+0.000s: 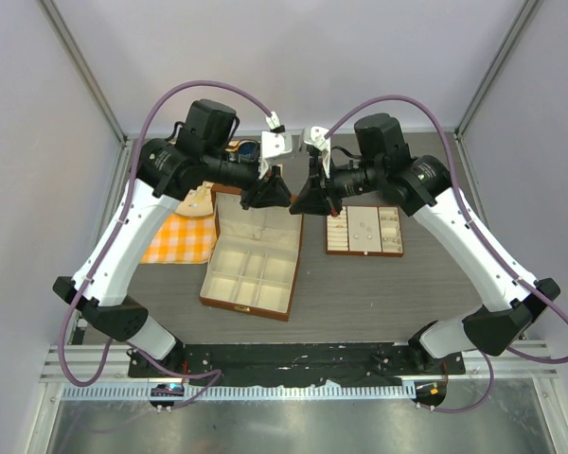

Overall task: Organize the mixed jewelry
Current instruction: Pick up the jewelry from the center of the board.

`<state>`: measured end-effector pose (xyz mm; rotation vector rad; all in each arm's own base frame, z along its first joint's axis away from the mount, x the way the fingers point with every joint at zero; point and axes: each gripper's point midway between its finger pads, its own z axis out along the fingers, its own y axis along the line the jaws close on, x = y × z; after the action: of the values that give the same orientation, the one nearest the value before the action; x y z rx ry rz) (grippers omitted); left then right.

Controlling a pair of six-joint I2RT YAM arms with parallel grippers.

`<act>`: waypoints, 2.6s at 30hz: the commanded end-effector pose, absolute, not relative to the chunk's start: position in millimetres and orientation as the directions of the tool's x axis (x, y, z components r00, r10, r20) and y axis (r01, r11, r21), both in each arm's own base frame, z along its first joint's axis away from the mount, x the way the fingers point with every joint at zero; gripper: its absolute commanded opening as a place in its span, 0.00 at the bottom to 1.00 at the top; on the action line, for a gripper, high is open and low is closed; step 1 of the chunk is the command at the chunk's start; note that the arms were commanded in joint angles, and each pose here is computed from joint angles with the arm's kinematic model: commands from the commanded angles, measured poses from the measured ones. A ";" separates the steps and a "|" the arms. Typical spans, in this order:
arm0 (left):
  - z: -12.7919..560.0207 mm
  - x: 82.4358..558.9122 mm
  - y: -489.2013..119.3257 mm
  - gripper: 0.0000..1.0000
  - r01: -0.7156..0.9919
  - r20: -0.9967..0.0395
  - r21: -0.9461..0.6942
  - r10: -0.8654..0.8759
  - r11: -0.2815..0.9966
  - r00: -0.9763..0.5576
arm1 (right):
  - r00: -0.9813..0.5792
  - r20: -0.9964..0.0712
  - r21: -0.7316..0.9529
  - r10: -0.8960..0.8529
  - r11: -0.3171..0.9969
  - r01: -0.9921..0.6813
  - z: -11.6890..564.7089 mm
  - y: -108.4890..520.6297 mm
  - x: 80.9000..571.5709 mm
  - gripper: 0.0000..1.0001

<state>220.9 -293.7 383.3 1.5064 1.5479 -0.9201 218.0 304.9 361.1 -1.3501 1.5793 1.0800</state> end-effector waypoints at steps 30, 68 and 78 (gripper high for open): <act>391.7 214.8 -300.1 0.00 0.996 -0.932 0.005 0.362 0.086 -0.026 | -0.042 -0.951 -0.014 -0.306 0.177 -0.984 385.9 287.5 223.8 0.42; 458.4 276.7 -275.3 0.00 0.832 -0.854 -0.503 -0.282 0.235 -0.437 | -0.135 -0.984 0.127 -0.115 0.073 -0.989 428.6 307.1 247.1 0.50; 493.0 314.2 -227.1 0.00 0.756 -0.876 -0.472 -0.343 0.454 -0.341 | -0.083 -0.992 0.066 -0.096 0.166 -0.984 446.2 302.4 269.7 0.50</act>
<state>309.9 -251.6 453.3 0.4214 1.6042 -1.2949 258.5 304.6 417.3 -1.1520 1.4980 1.1663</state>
